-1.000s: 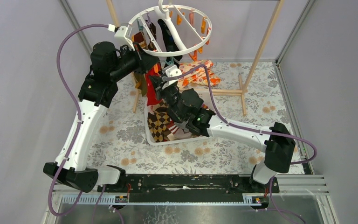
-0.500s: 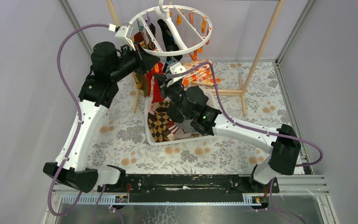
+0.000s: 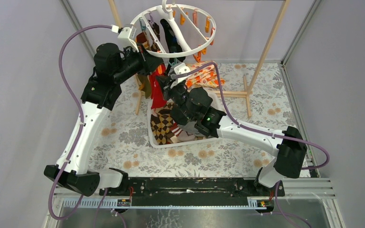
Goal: Clip the socks to the hanger
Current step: Clamp the sock onto the hanger.
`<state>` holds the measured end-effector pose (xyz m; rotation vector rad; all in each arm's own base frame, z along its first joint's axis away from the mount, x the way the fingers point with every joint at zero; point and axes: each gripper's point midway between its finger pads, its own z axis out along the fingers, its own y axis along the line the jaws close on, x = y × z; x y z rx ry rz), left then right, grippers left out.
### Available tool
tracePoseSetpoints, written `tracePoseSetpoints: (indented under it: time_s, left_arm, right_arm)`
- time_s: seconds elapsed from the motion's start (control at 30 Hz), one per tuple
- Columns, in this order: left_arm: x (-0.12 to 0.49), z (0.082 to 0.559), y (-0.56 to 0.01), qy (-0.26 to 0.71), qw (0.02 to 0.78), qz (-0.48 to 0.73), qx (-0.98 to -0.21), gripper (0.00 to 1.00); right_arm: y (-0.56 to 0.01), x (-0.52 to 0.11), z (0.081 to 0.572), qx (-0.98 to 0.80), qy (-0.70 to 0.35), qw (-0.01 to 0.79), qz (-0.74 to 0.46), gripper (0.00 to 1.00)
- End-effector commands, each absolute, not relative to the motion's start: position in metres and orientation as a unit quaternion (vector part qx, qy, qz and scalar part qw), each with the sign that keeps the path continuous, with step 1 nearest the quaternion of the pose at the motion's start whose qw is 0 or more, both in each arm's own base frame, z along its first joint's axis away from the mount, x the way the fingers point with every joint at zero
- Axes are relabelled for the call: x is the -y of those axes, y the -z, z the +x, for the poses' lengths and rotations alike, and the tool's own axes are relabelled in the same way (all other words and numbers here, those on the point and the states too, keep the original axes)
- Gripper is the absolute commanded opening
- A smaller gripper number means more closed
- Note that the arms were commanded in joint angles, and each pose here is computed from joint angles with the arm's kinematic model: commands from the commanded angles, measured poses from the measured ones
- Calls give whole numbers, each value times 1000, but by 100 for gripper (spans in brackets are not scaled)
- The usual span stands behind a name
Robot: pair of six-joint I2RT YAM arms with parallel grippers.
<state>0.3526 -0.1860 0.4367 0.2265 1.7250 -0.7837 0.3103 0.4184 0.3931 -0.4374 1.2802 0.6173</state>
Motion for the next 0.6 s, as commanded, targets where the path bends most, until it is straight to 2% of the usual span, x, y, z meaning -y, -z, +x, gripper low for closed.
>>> tracePoseSetpoints:
  time_s: [0.0, 0.57]
  left_arm:
    - [187, 354, -434, 323, 586, 105, -735, 1]
    - [184, 352, -437, 315, 594, 109, -732, 1]
  right_arm:
    - [-448, -412, 304, -539, -342, 756, -141, 0]
    - [-456, -398, 323, -549, -329, 767, -41, 0]
